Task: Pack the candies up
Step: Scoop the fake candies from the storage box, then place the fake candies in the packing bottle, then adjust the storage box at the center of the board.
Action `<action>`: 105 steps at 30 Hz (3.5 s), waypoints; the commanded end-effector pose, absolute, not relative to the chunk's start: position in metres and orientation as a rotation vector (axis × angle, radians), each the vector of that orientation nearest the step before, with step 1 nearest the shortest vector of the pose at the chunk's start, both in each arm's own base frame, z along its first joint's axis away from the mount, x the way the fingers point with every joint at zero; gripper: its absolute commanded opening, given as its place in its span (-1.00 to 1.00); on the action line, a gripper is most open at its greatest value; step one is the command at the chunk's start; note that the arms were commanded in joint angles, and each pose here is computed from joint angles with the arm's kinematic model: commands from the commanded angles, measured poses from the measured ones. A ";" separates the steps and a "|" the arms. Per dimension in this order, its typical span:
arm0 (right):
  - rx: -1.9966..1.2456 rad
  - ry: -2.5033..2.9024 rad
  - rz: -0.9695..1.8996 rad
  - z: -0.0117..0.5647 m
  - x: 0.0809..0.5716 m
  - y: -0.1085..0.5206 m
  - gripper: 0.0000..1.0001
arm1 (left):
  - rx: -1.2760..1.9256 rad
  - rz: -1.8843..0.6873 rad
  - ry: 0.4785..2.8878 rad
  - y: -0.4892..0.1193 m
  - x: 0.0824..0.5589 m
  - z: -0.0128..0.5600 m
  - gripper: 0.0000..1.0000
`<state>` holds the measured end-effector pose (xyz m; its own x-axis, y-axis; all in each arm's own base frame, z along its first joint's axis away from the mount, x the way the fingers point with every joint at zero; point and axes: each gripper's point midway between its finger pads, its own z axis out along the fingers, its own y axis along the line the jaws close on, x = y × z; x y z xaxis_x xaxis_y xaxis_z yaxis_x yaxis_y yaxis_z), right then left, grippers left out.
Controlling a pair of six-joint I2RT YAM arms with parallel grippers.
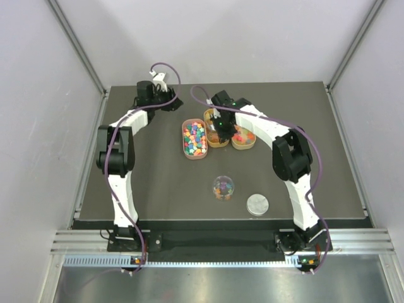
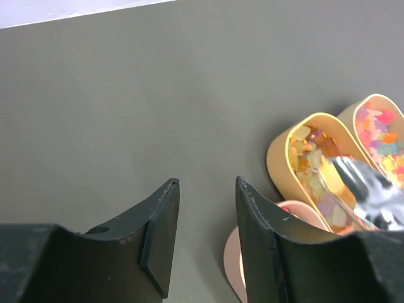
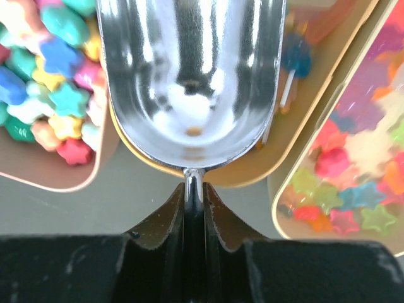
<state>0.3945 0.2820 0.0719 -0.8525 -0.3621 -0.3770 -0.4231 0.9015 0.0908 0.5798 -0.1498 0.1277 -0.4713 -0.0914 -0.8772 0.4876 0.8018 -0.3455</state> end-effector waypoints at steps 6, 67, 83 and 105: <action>-0.596 2.654 0.216 0.068 0.404 0.275 -1.00 | 0.384 -0.701 1.881 -0.159 0.560 0.169 -0.08; -2.389 1.788 -0.511 0.174 0.217 0.126 -1.00 | 0.331 -0.537 1.987 -0.080 0.503 0.179 -0.11; -2.262 1.838 -0.655 0.194 0.251 0.123 -1.00 | 0.262 -0.491 2.075 -0.068 0.488 0.163 -0.14; -0.642 2.552 -0.072 0.133 0.515 0.062 -1.00 | 0.032 -0.812 2.477 -0.096 0.441 0.075 -1.00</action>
<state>0.4817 0.0516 0.1121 -0.7727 -0.5497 -0.3173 -0.5102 0.8354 -0.2047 0.4279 -0.0890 0.0771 -0.8503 -0.1345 -0.5088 0.1734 0.8412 -0.5122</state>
